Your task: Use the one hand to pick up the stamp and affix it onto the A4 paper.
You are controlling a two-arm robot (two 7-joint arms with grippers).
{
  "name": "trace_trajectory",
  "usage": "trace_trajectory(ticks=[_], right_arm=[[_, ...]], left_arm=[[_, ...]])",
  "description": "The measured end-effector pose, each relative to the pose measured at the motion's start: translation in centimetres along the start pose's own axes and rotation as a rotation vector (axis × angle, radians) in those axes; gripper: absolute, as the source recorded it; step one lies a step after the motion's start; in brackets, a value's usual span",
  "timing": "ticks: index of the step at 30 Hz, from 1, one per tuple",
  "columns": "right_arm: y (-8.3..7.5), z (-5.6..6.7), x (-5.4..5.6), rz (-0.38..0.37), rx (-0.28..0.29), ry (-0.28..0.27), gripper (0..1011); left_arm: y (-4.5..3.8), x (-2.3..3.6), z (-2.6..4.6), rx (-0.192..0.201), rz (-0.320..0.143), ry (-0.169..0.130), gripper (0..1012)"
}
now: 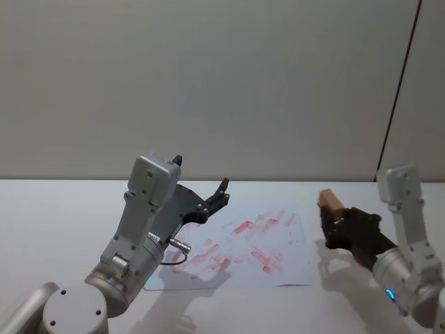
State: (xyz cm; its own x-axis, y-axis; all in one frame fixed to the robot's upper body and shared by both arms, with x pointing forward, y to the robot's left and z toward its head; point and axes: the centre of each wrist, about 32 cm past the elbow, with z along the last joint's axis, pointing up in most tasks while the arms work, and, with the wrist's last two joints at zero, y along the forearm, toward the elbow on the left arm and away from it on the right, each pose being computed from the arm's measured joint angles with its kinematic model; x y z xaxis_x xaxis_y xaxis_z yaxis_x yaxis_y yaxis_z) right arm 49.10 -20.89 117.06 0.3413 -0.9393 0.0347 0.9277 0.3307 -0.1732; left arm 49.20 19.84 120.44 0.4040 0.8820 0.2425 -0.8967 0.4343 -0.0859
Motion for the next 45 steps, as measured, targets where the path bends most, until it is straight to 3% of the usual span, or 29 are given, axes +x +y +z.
trace_trajectory(ticks=[8, 17, 21, 32, 45], right_arm=[[1.0, 0.6, -0.8, 0.111, -0.016, 0.0, 220], [2.5, 0.8, -1.8, 0.237, -0.098, -0.003, 220], [3.5, 0.6, -2.5, 0.291, -0.171, -0.005, 220], [5.2, -0.7, -3.6, 0.346, -0.323, -0.004, 220], [6.1, -1.3, -4.0, 0.354, -0.377, -0.012, 220]], left_arm=[[0.0, 0.0, 0.0, 0.0, 0.0, 0.0, 1003], [0.0, 0.0, 0.0, 0.0, 0.0, 0.0, 1003], [0.0, 0.0, 0.0, 0.0, 0.0, 0.0, 1003], [0.0, 0.0, 0.0, 0.0, 0.0, 0.0, 1002], [0.0, 0.0, 0.0, 0.0, 0.0, 0.0, 1002]])
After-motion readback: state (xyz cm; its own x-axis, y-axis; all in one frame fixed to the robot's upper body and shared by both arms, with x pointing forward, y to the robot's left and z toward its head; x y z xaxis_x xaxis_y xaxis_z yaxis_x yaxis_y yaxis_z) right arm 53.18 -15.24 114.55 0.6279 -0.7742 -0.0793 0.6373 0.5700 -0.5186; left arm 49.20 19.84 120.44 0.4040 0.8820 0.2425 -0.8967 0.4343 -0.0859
